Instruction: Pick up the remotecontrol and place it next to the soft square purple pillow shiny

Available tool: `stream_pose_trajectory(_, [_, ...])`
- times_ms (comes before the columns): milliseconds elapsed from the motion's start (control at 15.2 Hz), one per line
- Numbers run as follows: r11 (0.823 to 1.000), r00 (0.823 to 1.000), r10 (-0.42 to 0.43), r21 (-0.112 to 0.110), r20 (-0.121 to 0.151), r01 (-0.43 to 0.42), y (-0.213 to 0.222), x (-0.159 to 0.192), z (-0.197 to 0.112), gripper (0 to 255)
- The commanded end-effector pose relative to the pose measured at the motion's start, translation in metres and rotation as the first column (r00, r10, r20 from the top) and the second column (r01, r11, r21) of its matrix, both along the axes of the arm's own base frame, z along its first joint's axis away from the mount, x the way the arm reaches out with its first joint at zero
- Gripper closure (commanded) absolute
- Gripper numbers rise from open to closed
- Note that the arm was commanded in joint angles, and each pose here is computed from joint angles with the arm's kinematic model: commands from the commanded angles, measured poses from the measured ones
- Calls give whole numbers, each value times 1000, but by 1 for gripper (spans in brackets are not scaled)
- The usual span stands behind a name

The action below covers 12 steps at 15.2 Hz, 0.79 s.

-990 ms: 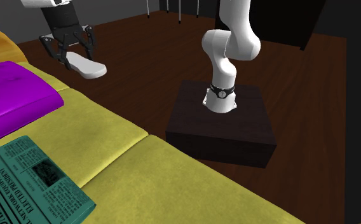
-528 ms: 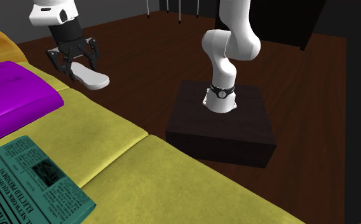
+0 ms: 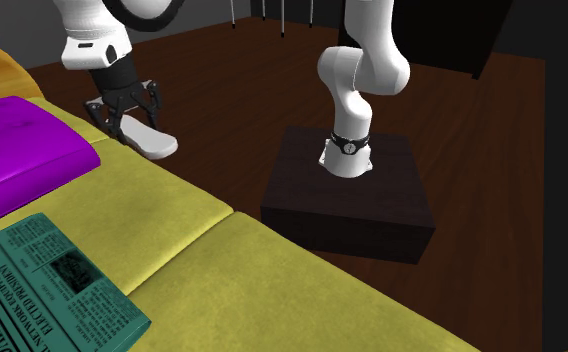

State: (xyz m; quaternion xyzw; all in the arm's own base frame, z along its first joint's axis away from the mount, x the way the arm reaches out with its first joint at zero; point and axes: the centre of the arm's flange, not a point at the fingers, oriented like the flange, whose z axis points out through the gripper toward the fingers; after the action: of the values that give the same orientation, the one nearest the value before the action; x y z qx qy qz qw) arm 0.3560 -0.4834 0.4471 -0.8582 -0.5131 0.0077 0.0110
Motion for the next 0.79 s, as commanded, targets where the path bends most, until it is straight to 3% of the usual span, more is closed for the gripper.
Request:
stream_pose_trajectory(0, [1000,1000,0,-1,1,0,0,0,-11,255])
stream_pose_trajectory(726, [1000,1000,0,-1,1,0,0,0,-69,255])
